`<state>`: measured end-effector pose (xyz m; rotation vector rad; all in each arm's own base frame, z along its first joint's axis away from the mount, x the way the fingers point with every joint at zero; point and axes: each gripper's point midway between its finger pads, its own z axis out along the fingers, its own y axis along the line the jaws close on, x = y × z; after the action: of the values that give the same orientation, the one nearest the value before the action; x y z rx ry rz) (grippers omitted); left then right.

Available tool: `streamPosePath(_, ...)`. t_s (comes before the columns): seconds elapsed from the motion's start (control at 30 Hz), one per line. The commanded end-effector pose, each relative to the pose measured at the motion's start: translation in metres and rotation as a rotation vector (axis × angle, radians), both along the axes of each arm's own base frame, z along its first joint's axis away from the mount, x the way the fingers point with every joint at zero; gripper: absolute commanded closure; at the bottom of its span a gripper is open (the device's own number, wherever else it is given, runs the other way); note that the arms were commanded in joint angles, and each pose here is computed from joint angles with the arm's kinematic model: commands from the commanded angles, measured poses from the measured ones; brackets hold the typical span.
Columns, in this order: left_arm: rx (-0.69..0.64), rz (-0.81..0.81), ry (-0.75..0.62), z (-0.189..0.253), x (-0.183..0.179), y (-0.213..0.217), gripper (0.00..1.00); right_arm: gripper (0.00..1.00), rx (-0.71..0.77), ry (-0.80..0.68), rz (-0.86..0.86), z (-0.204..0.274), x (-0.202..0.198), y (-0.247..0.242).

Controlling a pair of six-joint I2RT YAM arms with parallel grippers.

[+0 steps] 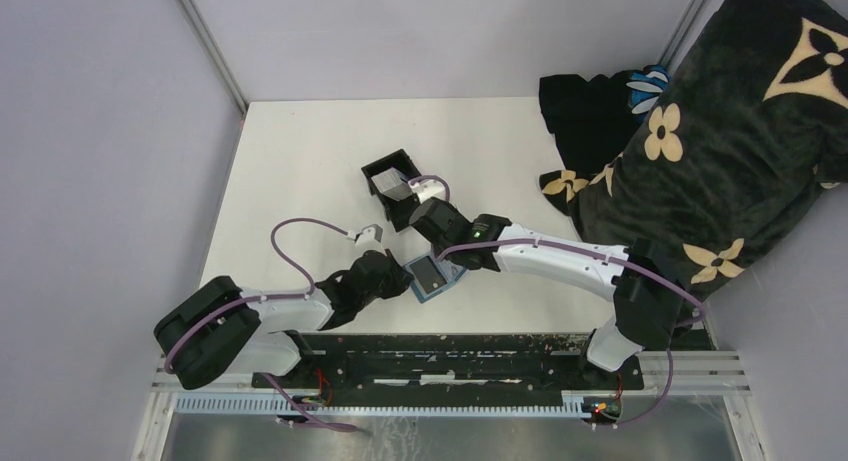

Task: Put the credit cards into the card holder
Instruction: Adjust the card holder at the center of the board.

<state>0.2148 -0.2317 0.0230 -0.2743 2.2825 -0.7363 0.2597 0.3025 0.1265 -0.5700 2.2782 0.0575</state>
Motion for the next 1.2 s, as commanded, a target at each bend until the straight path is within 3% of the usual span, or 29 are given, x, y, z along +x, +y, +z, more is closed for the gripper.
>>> streamPosePath(0.0,-0.058,0.031,-0.048,0.020,0.014,-0.012,0.87,0.99,0.029,-0.053,-0.017,0.023,0.006,-0.007)
streamPosePath(1.17,-0.038,0.037,-0.043,0.015,0.014,-0.009,0.87,0.99,0.062,-0.001,-0.034,0.006,0.006,-0.017)
